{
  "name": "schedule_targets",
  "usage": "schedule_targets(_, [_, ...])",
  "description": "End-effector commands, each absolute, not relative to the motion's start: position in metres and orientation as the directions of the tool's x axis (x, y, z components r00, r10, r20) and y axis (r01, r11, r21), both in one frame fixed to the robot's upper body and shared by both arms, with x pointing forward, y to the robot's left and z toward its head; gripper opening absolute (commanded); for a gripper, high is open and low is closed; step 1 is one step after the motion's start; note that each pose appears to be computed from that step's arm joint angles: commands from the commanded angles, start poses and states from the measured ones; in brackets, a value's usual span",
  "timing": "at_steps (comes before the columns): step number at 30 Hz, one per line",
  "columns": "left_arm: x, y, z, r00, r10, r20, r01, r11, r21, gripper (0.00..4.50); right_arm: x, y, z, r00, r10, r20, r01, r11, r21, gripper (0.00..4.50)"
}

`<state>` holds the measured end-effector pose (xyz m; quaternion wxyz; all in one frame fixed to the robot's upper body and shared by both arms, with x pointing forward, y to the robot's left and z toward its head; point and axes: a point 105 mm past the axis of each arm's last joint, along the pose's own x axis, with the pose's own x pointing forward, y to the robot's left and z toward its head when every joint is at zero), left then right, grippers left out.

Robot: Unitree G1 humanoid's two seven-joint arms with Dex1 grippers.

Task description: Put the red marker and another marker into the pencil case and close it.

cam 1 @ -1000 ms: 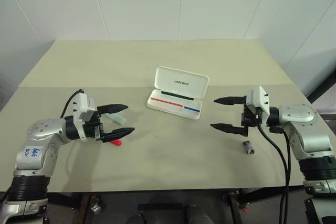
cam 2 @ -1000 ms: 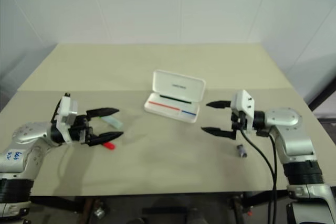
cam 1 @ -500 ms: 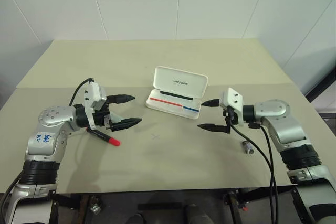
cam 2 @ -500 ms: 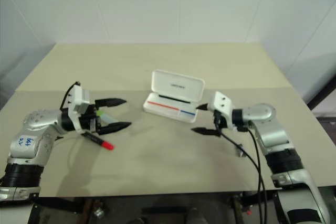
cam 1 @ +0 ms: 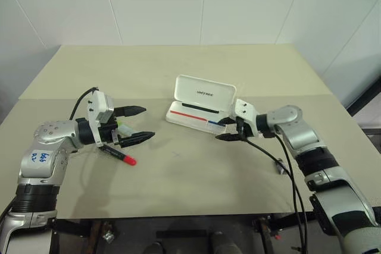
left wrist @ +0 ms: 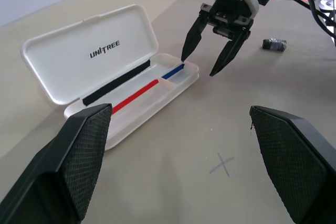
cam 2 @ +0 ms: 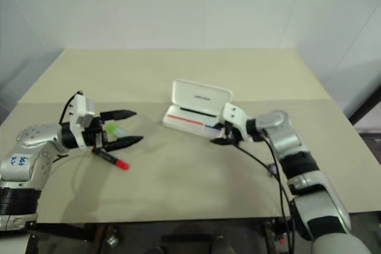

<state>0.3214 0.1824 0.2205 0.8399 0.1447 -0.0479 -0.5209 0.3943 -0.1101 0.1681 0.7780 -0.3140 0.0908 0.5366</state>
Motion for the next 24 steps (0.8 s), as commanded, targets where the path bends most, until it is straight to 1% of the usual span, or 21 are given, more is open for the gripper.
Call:
schedule_targets(1, [0.319,0.181,0.231,0.45,-0.892,-0.043,0.848,0.412,0.333,4.5,0.4,-0.108,0.174,0.418,0.765,-0.49,-0.883,0.216,-0.417,2.8])
schedule_targets(12, [0.318,0.179,0.228,0.457,-0.889,-0.032,0.844,0.422,0.331,4.5,0.402,-0.114,0.158,0.394,0.729,-0.56,-0.904,0.198,-0.379,2.8])
schedule_targets(18, [0.318,0.179,0.23,0.46,-0.887,-0.029,0.839,0.424,0.341,4.5,0.41,-0.115,0.146,0.402,0.692,-0.599,-0.906,0.205,-0.371,2.8])
schedule_targets(21, [0.318,0.181,0.233,0.467,-0.884,-0.027,0.832,0.429,0.351,4.5,0.413,-0.112,0.146,0.401,0.68,-0.614,-0.903,0.18,-0.391,2.22])
schedule_targets(24, [0.318,0.182,0.234,0.472,-0.881,-0.025,0.828,0.433,0.355,4.5,0.413,-0.106,0.146,0.389,0.685,-0.616,-0.905,0.16,-0.393,1.18])
